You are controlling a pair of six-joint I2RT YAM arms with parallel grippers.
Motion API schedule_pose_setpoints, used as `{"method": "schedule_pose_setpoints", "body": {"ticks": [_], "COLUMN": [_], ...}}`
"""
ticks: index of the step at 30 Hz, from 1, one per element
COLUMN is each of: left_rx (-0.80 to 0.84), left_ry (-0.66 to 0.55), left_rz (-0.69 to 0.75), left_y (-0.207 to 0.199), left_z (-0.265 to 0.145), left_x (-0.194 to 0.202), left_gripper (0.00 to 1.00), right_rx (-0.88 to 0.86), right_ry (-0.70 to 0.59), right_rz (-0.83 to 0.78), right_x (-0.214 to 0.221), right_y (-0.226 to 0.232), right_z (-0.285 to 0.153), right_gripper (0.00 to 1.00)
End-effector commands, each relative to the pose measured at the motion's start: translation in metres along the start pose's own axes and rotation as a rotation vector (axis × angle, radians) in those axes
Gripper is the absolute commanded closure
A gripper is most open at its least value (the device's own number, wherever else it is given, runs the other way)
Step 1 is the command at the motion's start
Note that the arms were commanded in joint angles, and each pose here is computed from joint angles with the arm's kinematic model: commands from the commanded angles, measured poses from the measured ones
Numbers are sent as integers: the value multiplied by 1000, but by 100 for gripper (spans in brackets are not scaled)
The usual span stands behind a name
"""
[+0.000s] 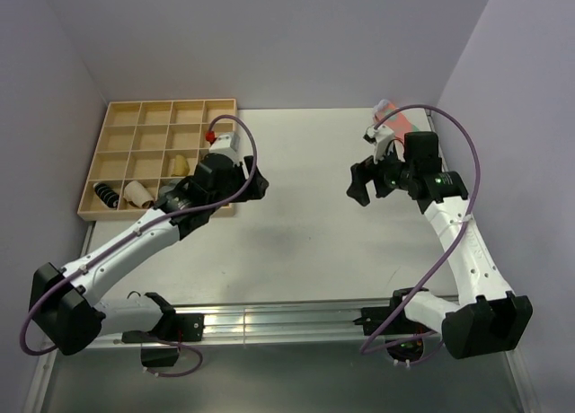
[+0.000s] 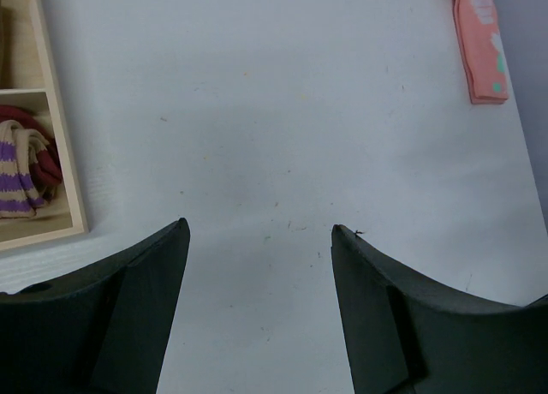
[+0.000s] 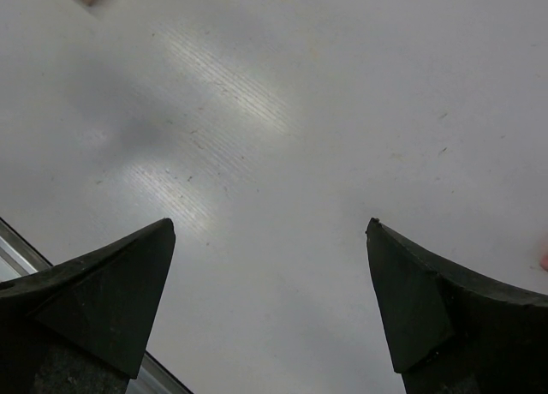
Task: Roll the socks
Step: Reset both arms
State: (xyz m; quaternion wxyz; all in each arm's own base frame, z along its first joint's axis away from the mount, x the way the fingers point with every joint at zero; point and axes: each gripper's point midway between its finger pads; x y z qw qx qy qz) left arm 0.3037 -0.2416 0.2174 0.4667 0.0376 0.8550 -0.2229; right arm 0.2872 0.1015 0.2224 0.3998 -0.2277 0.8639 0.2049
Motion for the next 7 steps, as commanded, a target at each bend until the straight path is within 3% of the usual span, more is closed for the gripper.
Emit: {"method": "schedule_pose_setpoints", "body": {"ticks": [1, 7], "left_rx": [39, 41], "left_ry": [-59, -58], "left_rz": [-24, -14], "left_y": [-11, -15], "left_z": [-8, -10], "left_x": [-14, -16], "left_gripper": [27, 27], "right_rx": [16, 12], "right_ry": [-73, -86], "right_rz": [-31, -39], "right_x": [-15, -15], "right_y": [-2, 0], "right_z": [-4, -7], "right_gripper": [0, 0]}}
Point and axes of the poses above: each gripper's point midway between its finger pads, its own z axis out along the fingers, its own y axis along the line the jaws close on, x = y × z, and after that the axes turned 6 degrees about z, right-handed
